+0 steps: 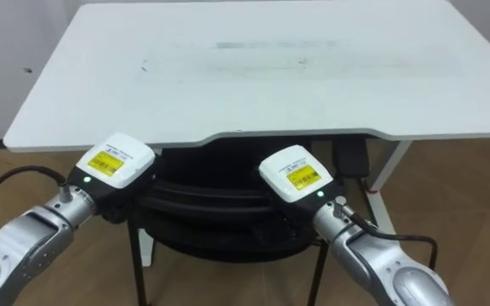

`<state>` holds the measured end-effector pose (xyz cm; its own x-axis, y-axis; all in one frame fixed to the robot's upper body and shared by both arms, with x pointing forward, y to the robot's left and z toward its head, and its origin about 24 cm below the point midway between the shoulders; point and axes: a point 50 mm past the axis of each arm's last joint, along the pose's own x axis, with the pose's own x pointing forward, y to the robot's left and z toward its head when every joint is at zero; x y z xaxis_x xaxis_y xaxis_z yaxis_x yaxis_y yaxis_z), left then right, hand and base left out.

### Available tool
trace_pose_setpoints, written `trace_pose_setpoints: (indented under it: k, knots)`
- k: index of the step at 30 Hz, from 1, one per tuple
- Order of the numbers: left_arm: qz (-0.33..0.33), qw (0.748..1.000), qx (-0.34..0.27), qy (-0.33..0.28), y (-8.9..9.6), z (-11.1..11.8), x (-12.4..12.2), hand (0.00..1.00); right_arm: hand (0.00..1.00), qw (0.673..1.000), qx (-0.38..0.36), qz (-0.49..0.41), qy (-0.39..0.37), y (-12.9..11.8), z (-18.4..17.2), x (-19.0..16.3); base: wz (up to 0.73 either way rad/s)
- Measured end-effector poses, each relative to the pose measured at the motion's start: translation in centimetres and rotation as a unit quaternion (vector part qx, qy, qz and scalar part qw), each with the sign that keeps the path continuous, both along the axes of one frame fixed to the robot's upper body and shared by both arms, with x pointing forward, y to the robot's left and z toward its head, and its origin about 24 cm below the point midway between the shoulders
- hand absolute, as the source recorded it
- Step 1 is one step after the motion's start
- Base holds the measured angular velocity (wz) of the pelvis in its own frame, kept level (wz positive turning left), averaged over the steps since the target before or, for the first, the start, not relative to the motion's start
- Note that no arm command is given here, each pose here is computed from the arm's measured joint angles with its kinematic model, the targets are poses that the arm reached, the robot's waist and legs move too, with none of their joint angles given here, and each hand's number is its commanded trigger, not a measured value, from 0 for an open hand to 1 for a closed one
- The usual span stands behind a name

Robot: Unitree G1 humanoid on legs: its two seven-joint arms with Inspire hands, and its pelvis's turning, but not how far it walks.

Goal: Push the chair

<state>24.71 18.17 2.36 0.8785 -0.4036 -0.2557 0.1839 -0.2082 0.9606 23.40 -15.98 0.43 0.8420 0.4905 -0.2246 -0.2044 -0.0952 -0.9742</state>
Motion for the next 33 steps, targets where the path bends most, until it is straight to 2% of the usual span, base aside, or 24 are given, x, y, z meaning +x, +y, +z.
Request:
trace_pose_setpoints:
  k: [6, 7, 8, 14, 22, 33]
  knots:
    - [0.004, 1.0, -0.003, -0.019, 0.0, 0.5, 0.6, 1.0, 1.0, 1.0, 0.0, 0.001, -0.022, 0.1, 0.6, 0.9, -0.19]
    - [0.004, 1.0, -0.002, -0.019, 0.0, 0.5, 0.6, 1.0, 0.79, 1.0, -0.002, 0.001, -0.023, 0.1, 0.6, 0.9, -0.04]
    - [0.002, 1.0, -0.002, -0.018, -0.1, 0.4, 0.6, 0.0, 0.0, 1.0, -0.003, 0.001, -0.023, 0.1, 0.6, 0.8, 0.07]
    - [0.011, 1.0, -0.011, -0.016, -0.3, 0.1, 0.4, 0.0, 0.0, 1.0, -0.005, -0.012, -0.015, 0.0, 0.3, 0.7, 0.02]
    - [0.057, 0.997, -0.041, 0.028, -1.6, -0.7, 0.5, 0.0, 0.0, 0.999, 0.001, -0.042, 0.033, 0.2, 0.3, 0.8, 0.0]
    - [0.051, 0.997, -0.032, 0.045, -1.9, -0.2, 0.3, 0.0, 0.0, 0.998, 0.002, -0.036, 0.054, 0.5, 0.9, 0.7, 0.03]
